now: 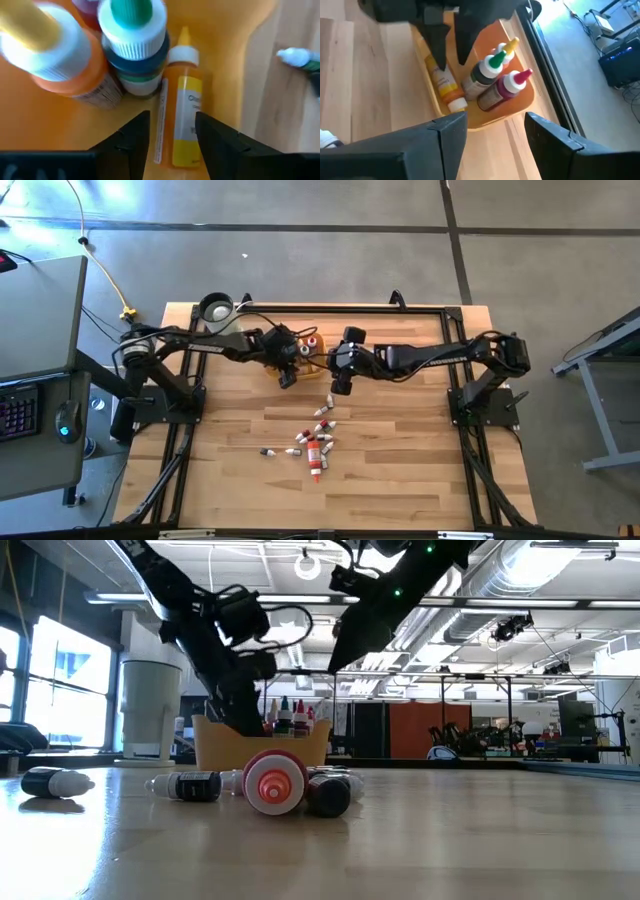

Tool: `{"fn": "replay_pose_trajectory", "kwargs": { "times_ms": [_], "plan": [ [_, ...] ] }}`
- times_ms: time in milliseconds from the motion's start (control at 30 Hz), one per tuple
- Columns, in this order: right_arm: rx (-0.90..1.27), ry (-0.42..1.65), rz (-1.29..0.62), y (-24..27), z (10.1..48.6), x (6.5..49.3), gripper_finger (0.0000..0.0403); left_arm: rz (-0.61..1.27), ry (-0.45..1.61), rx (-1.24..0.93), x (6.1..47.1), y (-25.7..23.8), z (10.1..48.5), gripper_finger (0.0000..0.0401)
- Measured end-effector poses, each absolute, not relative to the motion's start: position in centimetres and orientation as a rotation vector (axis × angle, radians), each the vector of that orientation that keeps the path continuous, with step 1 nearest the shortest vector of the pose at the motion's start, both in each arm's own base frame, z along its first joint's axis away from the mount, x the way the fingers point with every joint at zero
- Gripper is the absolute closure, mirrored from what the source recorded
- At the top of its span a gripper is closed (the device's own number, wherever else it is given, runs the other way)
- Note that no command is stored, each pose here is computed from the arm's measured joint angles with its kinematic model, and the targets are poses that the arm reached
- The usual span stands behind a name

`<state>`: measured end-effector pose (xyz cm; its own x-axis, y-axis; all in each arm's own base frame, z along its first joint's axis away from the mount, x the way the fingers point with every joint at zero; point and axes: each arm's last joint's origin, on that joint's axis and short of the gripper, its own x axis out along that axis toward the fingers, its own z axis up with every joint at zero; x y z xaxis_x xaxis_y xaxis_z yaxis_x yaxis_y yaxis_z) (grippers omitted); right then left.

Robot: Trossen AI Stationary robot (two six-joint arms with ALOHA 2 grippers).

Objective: Pick & Place food coloring
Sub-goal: Adjust the large yellow food coloring bottle in the yellow bin

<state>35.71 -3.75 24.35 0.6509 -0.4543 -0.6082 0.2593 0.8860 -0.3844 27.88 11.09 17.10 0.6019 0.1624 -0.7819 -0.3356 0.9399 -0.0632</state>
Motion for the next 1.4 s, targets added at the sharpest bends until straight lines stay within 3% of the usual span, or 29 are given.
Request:
{"fn": "replay_pose_trajectory", "kwargs": {
  "times_ms": [433,800,1400],
  "plan": [
    [-0.268,0.769,-0.427,-4.4,24.3,35.6,0.0211,0.254,0.868,-0.230,29.2,11.5,15.0,0.0247],
    [-0.268,0.769,-0.427,-4.4,24.3,35.6,0.0211,0.256,0.865,-0.226,29.2,11.5,15.0,0.0314],
    [-0.275,0.781,-0.423,-4.4,24.2,35.5,0.0211,0.225,0.874,-0.205,29.1,11.2,21.8,0.0319]
  ]
}}
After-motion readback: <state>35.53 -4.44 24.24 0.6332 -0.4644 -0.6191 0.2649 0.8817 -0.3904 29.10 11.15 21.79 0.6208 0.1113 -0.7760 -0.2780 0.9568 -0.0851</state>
